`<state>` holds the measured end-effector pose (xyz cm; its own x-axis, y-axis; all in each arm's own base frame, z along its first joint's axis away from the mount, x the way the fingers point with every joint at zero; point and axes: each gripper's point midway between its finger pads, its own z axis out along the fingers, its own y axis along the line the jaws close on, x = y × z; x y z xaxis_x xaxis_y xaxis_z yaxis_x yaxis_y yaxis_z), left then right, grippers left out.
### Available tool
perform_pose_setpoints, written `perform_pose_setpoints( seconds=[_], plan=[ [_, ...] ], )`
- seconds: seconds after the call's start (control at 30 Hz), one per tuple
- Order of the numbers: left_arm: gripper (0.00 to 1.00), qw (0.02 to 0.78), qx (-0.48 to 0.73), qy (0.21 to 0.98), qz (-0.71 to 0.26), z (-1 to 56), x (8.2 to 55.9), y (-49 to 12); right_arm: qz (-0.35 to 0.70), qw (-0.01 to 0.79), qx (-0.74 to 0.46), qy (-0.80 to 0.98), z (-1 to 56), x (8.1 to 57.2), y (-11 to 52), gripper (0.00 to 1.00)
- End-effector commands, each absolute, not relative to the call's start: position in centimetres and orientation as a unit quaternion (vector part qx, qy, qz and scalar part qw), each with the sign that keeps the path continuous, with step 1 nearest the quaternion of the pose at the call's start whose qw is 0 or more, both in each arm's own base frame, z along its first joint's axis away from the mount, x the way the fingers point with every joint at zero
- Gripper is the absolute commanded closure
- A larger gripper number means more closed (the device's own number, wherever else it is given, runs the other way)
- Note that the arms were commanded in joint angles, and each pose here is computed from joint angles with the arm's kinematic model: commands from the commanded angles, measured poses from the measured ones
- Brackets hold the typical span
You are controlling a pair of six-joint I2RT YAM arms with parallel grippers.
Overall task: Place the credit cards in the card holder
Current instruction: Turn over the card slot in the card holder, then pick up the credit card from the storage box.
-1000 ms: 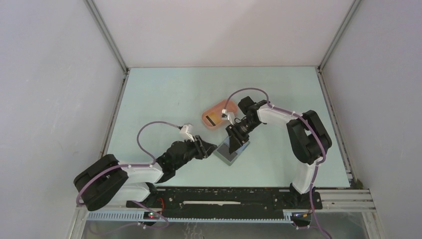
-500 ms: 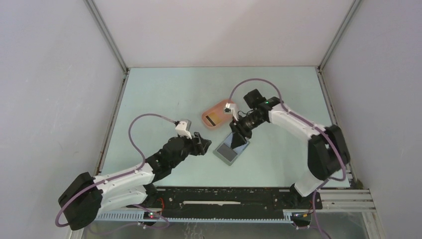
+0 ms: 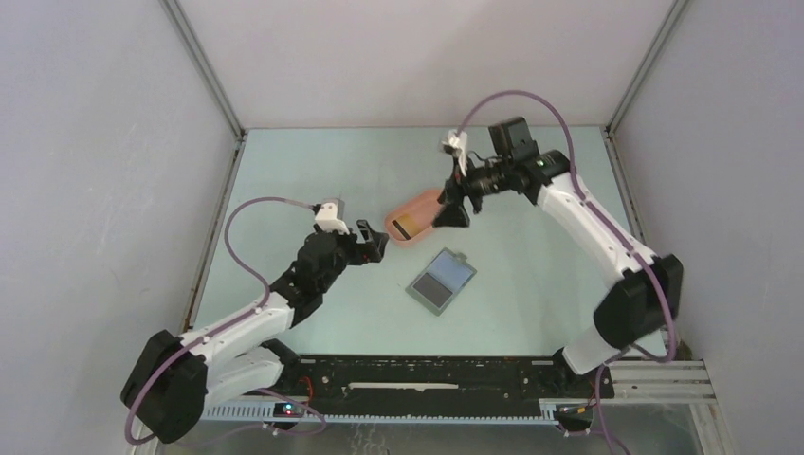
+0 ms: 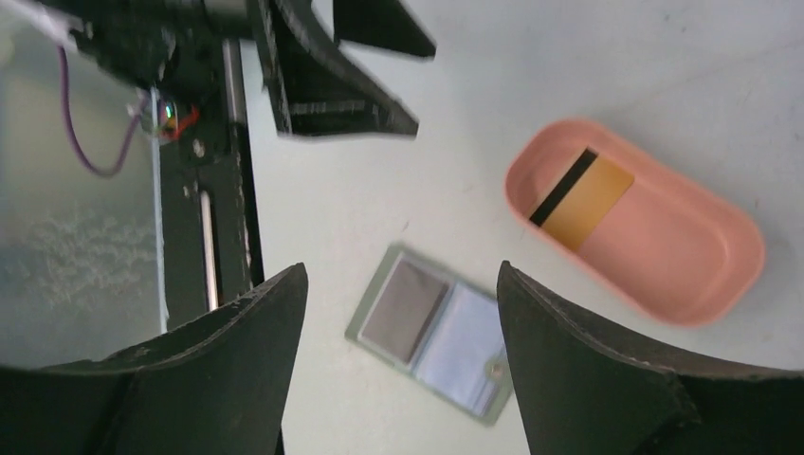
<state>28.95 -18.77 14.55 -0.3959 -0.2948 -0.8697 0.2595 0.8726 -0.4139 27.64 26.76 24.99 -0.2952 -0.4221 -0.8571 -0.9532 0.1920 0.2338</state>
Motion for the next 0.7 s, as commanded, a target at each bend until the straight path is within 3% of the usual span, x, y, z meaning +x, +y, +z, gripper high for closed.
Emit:
perform_pose_setpoints(
  seconds=[0.0,0.2,0.3,0.4,0.67],
  plan=[
    [0.09,0.562,-0.038,0.772,-0.294,17.5,31.2,-19.5,0.450,0.276,-0.419,0.739,24.7,31.1,29.4,0.21],
    [0.16,0.558,-0.059,0.776,-0.288,15.8,32.5,-19.4,0.394,0.257,-0.341,0.814,19.1,36.8,31.8,0.24],
    [0.31,0.556,-0.067,0.772,-0.300,14.9,32.9,-19.8,0.377,0.230,-0.322,0.837,16.7,37.9,33.0,0.25],
    [0.36,0.548,-0.070,0.776,-0.304,13.9,33.3,-20.3,0.369,0.218,-0.306,0.850,14.8,39.3,33.7,0.28],
    [0.40,0.546,-0.056,0.787,-0.280,12.2,34.7,-20.7,0.347,0.177,-0.284,0.876,9.7,41.3,34.2,0.32]
  ],
)
